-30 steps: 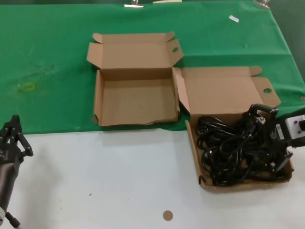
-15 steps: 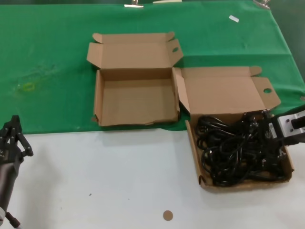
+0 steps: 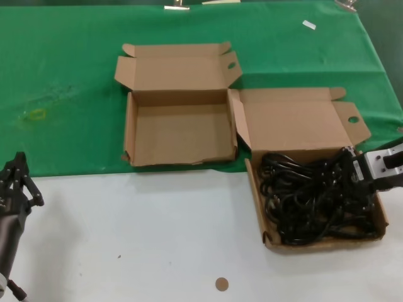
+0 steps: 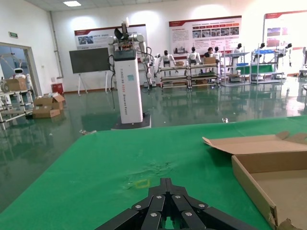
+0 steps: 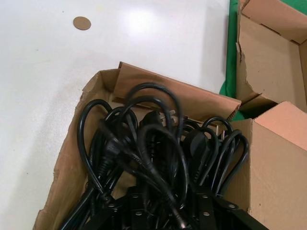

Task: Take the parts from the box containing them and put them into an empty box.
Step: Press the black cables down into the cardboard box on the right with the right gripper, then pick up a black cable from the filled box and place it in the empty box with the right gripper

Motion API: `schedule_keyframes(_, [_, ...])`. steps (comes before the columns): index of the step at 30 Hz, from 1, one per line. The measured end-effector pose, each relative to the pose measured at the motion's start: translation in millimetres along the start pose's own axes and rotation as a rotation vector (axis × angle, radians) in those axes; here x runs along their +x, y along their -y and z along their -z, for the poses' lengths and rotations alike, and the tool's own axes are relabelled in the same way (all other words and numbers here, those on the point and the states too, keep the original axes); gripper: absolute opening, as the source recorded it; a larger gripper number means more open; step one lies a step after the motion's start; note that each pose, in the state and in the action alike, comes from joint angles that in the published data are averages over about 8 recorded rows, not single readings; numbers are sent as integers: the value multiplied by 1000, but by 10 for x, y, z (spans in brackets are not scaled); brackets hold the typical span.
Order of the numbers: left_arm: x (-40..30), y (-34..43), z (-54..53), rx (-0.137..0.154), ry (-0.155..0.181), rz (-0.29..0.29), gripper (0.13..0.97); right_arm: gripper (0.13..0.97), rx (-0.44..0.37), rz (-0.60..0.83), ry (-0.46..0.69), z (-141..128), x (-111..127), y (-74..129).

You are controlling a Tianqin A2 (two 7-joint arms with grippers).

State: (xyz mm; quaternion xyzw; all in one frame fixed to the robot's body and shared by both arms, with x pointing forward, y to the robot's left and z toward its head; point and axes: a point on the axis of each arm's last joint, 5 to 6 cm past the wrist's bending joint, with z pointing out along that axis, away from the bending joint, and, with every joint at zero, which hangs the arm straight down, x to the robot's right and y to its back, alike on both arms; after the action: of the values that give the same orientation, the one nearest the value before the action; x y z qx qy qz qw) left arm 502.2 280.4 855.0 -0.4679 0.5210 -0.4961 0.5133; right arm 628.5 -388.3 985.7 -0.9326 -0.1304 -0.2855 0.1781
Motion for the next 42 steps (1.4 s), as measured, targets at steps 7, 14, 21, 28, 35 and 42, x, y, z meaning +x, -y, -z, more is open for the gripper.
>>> schedule_keyframes(7, [0, 0, 0, 0, 0, 0, 144, 303, -3, -7, 8, 41, -5, 42])
schedule_keyframes(14, [0, 0, 0, 0, 0, 0, 144, 251, -3, -18, 11, 152, 15, 94])
schedule_keyframes(21, [0, 0, 0, 0, 0, 0, 144, 219, 8, -36, -2, 307, 95, 169])
schedule_keyframes(28, [0, 0, 0, 0, 0, 0, 144, 218, 31, -43, -35, 453, 286, 271])
schedule_keyframes(35, [0, 0, 0, 0, 0, 0, 144, 217, 56, -24, -86, 501, 588, 421])
schedule_keyframes(42, [0, 0, 0, 0, 0, 0, 144, 217, 88, 2, -122, 394, 862, 618])
